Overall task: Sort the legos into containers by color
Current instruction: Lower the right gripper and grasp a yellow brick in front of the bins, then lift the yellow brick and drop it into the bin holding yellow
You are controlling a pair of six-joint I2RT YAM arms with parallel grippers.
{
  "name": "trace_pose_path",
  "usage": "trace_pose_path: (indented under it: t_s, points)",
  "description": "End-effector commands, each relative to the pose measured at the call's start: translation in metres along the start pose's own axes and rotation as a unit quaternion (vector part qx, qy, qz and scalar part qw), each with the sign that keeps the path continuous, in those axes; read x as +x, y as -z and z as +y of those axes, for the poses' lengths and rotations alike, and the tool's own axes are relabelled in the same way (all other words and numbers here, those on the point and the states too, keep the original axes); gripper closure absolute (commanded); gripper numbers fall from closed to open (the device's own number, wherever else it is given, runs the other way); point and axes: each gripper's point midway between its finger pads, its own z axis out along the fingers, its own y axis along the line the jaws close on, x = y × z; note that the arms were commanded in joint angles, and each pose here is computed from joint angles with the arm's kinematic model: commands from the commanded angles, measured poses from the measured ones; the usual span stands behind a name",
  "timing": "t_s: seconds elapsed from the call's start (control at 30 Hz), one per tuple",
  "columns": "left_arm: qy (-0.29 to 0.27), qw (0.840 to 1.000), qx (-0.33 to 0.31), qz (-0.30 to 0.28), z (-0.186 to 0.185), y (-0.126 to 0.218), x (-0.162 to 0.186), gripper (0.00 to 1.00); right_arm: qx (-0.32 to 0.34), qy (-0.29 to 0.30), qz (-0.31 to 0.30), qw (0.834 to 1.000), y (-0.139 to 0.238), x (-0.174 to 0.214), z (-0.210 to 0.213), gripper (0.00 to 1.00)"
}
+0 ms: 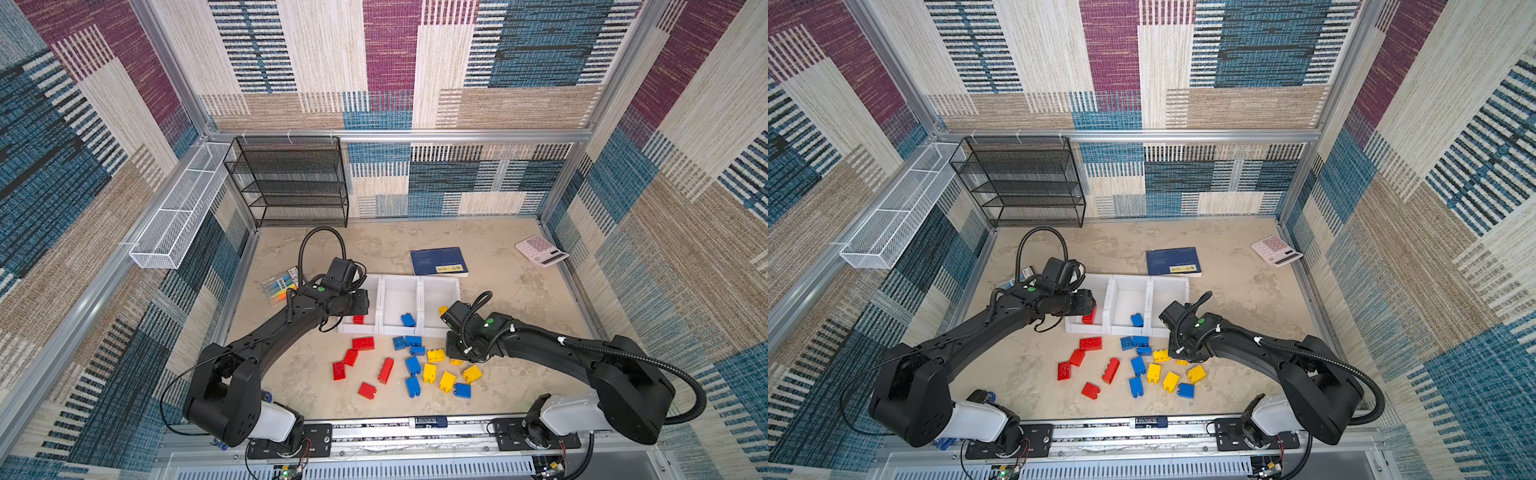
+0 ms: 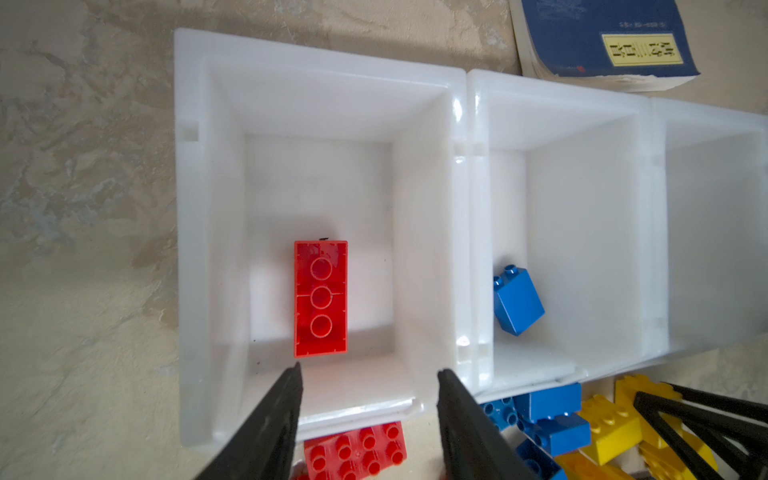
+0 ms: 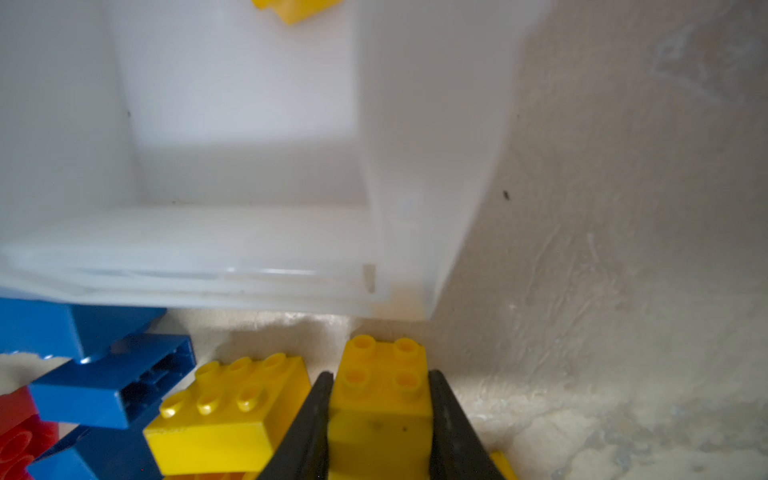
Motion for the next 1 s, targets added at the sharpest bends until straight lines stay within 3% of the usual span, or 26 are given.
trace_pose_path:
  t_s: [0.0, 0.23, 0.57, 0.6, 0.7, 0.77, 0.97]
  points:
    - [0.005, 1.0, 0.005, -0.011, -0.001, 0.004, -0.005, 0.44, -0.012, 0.0, -0.019, 1.0, 0.011, -0.011, 0.008, 0.69]
    - [0.008, 1.0, 0.011, -0.024, -0.002, 0.011, -0.007, 0.44, -0.041, 0.035, -0.127, 0.99, 0.068, -0.073, 0.044, 0.67]
    - [0.013, 1.0, 0.015, -0.024, -0.001, 0.015, -0.001, 0.44, -0.026, 0.068, -0.117, 0.99, 0.034, -0.108, 0.068, 0.65]
    - [0.014, 1.0, 0.016, -0.024, -0.001, 0.015, -0.001, 0.44, -0.026, 0.068, -0.117, 0.99, 0.033, -0.109, 0.068, 0.61]
    - [0.013, 1.0, 0.015, -0.022, 0.0, 0.015, 0.002, 0.44, -0.024, 0.066, -0.12, 0.99, 0.034, -0.111, 0.067, 0.37]
    - [0.012, 1.0, 0.015, -0.019, 0.0, 0.015, 0.003, 0.43, -0.025, 0.065, -0.122, 0.99, 0.036, -0.112, 0.067, 0.28]
    - [0.014, 1.0, 0.014, -0.017, 0.001, 0.015, 0.004, 0.43, -0.041, 0.061, -0.123, 0.99, 0.037, -0.111, 0.071, 0.22]
